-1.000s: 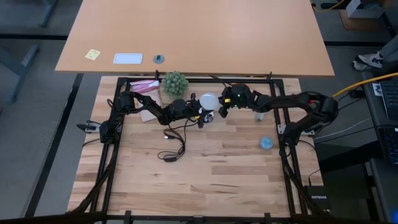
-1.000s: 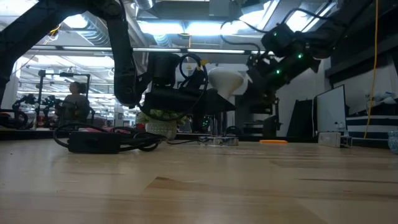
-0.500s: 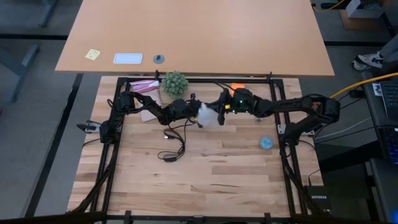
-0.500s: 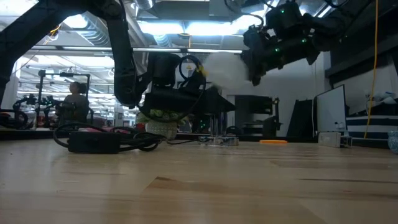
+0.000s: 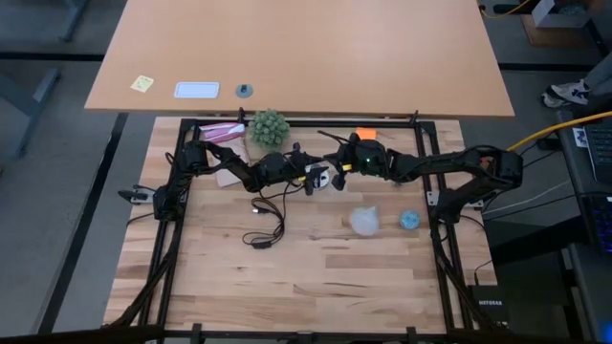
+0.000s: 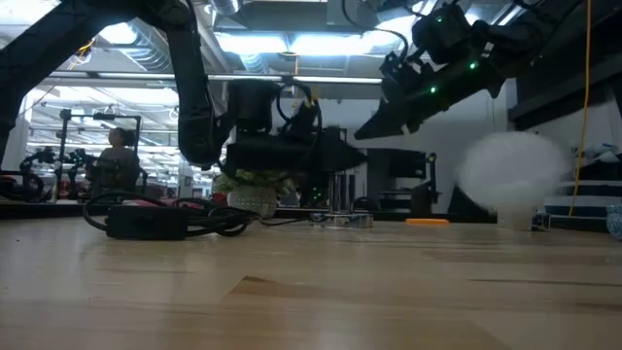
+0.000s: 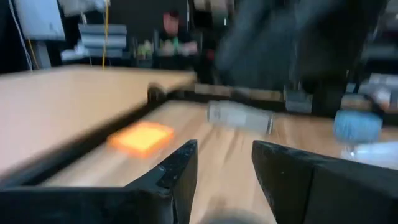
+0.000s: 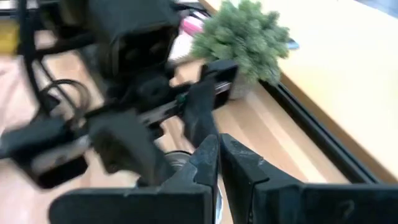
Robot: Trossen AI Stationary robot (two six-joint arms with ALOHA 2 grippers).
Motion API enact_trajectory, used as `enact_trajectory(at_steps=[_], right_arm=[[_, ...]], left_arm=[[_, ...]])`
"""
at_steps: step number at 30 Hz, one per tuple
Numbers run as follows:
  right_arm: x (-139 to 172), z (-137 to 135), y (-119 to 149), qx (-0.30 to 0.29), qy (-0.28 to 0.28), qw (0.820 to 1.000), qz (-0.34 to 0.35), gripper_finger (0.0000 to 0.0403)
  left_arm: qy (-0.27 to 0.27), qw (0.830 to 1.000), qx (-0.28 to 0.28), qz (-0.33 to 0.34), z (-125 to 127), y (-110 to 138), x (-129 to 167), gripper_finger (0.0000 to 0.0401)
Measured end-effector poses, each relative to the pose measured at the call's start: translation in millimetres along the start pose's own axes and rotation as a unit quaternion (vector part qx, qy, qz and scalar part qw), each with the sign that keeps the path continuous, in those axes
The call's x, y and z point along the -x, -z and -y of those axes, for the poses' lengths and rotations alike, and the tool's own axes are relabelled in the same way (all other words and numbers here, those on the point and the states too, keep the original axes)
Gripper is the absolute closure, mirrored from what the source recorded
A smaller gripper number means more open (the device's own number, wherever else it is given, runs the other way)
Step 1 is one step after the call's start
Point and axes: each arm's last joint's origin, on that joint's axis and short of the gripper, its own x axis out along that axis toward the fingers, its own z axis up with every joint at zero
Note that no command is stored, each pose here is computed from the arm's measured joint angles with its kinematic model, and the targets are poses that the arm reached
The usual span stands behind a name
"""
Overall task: Screw lightbulb
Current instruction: Insert the lightbulb into the lamp
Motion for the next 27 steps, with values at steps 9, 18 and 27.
enact_trajectory(at_steps=[9, 18, 27], right_arm=[[51, 5, -23, 0.018, -0.028, 0.999, 0.002, 0.0379], [107, 2, -7, -0.034, -0.138, 0.981, -0.131, 0.0379], [116, 1, 11, -0.086, -0.139, 0.958, -0.238, 0.0379]], left_arm=[[0.013, 0.993, 0.015, 0.117, 4, -23, 3, 0.0258], [0.13, 0.978, 0.103, 0.126, 21, -43, 5, 0.0258], [0.321, 0.927, 0.158, 0.116, 34, -83, 15, 0.0258]])
